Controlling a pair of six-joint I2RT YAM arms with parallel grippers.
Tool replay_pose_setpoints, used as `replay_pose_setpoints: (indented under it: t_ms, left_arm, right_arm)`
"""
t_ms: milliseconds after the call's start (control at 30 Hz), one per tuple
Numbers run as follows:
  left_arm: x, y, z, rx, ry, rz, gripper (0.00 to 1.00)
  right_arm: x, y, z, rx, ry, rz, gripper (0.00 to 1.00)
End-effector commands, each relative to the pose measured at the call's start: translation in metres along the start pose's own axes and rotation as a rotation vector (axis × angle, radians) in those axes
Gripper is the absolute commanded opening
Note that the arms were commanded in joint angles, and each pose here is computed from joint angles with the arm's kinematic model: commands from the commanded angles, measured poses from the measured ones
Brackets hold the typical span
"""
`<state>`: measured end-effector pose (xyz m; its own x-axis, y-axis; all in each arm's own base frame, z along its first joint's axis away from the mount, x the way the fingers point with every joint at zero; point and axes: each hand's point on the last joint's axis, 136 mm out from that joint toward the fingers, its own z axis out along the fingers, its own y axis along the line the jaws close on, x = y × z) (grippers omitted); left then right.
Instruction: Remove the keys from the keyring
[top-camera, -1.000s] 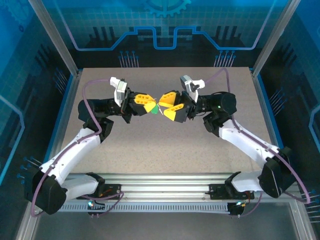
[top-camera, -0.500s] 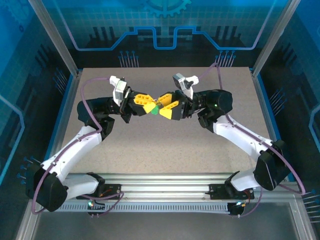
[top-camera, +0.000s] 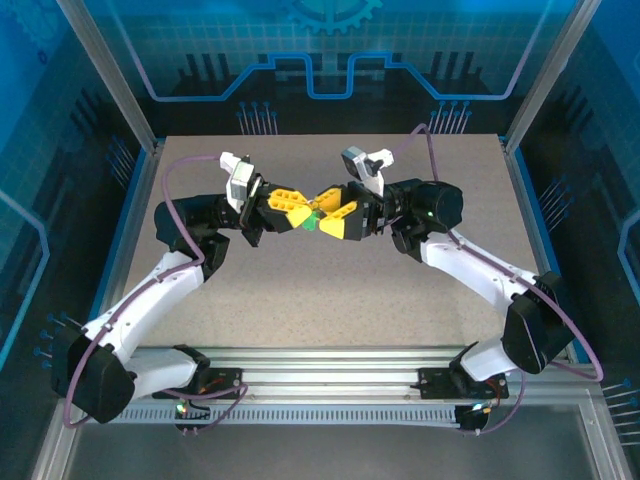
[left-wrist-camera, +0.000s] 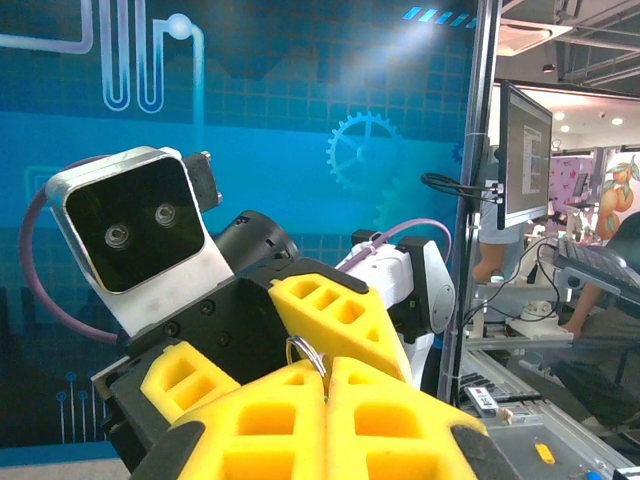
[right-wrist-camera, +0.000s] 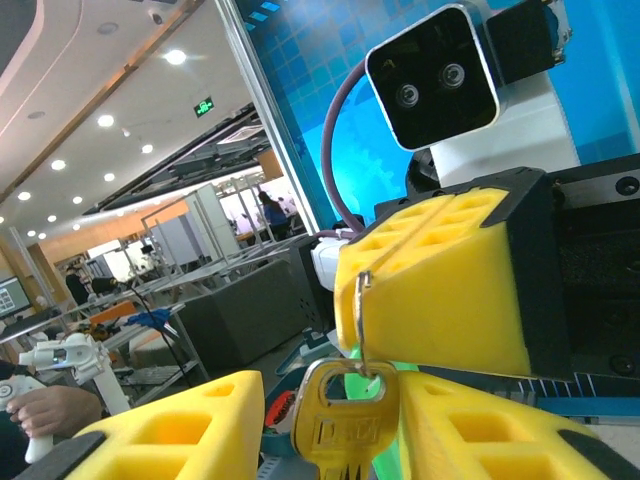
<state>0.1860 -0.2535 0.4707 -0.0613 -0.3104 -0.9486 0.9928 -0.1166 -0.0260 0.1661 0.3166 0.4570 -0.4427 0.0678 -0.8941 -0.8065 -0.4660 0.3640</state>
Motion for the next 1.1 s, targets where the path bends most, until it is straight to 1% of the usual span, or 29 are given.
replay_pose_setpoints:
  t_ms: [0, 300, 433, 667, 833, 1033, 1067]
  left_arm:
    - [-0.009, -0.008, 0.002, 0.025, -0.001, 0.046, 0.00]
    - [0.003, -0.006, -0.002, 0.009, 0.047, 0.053, 0.00]
    - [0.000, -0.005, -0.003, -0.001, 0.042, 0.062, 0.00]
    - [-0.008, -0.005, -0.001, 0.013, 0.013, 0.067, 0.00]
    - [-0.008, -0.007, -0.001, 0.019, 0.012, 0.078, 0.00]
    - [0.001, -0.004, -0.004, -0.026, 0.048, 0.129, 0.00]
    - [0.003, -0.004, -0.005, -0.034, 0.059, 0.138, 0.00]
  right_arm:
    - [-0.007, 0.014, 0.003, -0.035, 0.008, -0.052, 0.38]
    - [-0.017, 0.011, -0.012, 0.017, -0.029, -0.040, 0.38]
    - [-0.016, 0.011, -0.015, 0.024, -0.022, -0.039, 0.35]
    - [-0.008, 0.006, -0.011, 0.014, -0.011, -0.007, 0.35]
    - [-0.004, 0.006, -0.005, -0.007, 0.009, 0.001, 0.27]
    - [-0.005, 0.009, -0.005, -0.009, 0.012, 0.003, 0.24]
    - [-0.007, 0.008, -0.006, -0.004, 0.006, 0.006, 0.25]
